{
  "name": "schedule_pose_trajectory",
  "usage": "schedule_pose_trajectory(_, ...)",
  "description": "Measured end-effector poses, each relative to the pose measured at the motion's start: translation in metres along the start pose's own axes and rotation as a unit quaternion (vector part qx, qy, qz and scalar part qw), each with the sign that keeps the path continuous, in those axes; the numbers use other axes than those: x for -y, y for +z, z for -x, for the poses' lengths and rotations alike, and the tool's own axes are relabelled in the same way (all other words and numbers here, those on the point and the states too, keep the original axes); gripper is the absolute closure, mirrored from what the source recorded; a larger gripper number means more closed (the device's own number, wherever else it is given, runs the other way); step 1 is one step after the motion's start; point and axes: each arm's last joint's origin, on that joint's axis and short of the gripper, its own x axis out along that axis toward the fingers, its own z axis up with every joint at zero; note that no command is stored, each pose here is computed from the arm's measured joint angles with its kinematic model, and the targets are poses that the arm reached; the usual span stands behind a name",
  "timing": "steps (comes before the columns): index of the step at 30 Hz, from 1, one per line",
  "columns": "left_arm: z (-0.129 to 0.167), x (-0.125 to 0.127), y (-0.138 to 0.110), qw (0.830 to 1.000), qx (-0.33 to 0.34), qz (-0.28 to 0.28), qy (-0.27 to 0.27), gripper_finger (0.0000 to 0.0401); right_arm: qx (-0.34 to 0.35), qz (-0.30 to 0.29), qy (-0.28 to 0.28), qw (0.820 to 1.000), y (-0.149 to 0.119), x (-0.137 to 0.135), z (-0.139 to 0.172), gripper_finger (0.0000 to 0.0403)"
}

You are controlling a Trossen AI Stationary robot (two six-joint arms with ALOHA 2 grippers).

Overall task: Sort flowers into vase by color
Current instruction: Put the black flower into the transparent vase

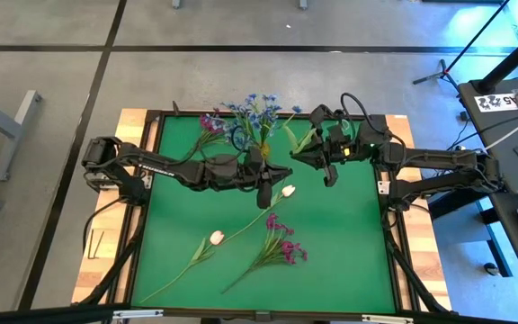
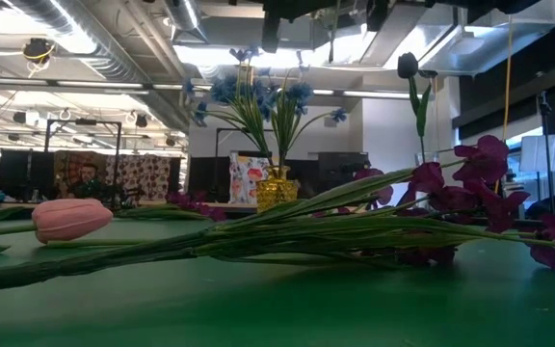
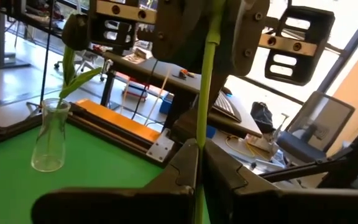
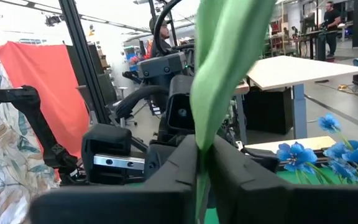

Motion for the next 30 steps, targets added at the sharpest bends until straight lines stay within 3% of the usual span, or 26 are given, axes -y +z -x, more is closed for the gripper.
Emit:
schedule_pose_trajectory(3,0.0,0.0,0.0,1.0,0.002,0.0,0.006,0.0394,-0.001,0.012,0.002,1.0,0.0,0.0,0.0,0.0392)
schedule_pose_trajectory(6,0.0,-0.002,0.0,1.0,-0.001,0.005,0.011,0.0388,-0.006,0.021,0.004,1.0,0.001,-0.002,0.003,0.0375)
schedule_pose_trajectory(13,0.002,-0.005,-0.002,0.999,-0.025,0.016,0.027,0.0339,-0.027,0.049,-0.027,0.998,0.007,-0.009,0.021,0.0385)
schedule_pose_trajectory(22,0.019,0.002,0.023,1.0,-0.003,-0.003,0.014,0.0278,-0.044,0.069,-0.071,0.994,0.017,-0.02,0.051,0.0381)
schedule_pose_trajectory(30,0.058,0.015,0.054,0.998,0.003,-0.063,0.027,0.0262,-0.036,0.087,-0.135,0.986,0.028,-0.032,0.085,0.0382)
